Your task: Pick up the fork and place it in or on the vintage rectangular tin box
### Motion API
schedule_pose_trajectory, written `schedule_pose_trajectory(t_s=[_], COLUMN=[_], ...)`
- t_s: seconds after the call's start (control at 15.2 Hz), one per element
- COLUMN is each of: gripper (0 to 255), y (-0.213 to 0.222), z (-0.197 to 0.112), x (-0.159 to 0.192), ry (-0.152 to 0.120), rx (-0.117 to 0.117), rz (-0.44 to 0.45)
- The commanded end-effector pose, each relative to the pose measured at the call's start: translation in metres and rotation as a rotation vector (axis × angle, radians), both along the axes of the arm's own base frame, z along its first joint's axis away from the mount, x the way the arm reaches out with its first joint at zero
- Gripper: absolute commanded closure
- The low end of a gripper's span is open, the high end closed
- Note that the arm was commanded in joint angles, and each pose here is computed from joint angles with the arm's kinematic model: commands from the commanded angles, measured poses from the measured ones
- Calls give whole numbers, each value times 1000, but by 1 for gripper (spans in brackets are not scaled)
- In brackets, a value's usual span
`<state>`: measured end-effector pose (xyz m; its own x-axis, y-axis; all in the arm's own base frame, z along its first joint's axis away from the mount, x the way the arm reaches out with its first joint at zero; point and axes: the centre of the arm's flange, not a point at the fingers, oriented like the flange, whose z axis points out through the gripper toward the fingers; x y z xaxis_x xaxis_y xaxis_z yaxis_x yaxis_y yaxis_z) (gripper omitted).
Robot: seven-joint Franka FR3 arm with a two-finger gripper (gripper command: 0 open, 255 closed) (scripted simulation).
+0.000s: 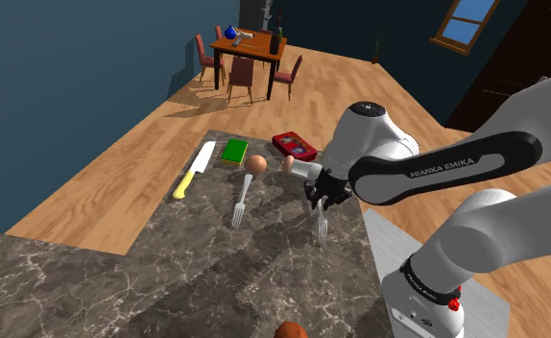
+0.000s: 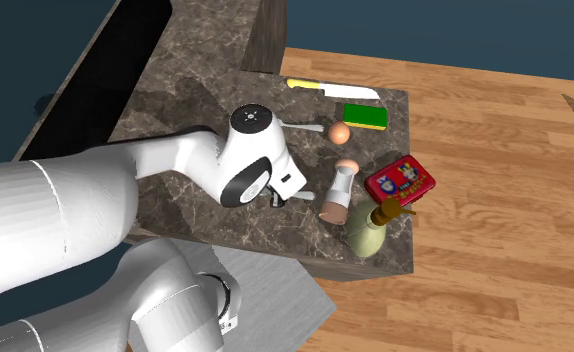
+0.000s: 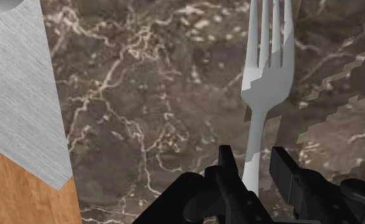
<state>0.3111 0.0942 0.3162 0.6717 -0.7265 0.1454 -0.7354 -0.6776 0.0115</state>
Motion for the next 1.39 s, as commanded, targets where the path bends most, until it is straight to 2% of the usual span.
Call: schedule_pose_trajectory(t_s=[0.0,1.32], gripper=[255,255], y=[0,0], z=[9,115], x=[0,0], ry=[0,0], rx=[0,0], rz=[0,0])
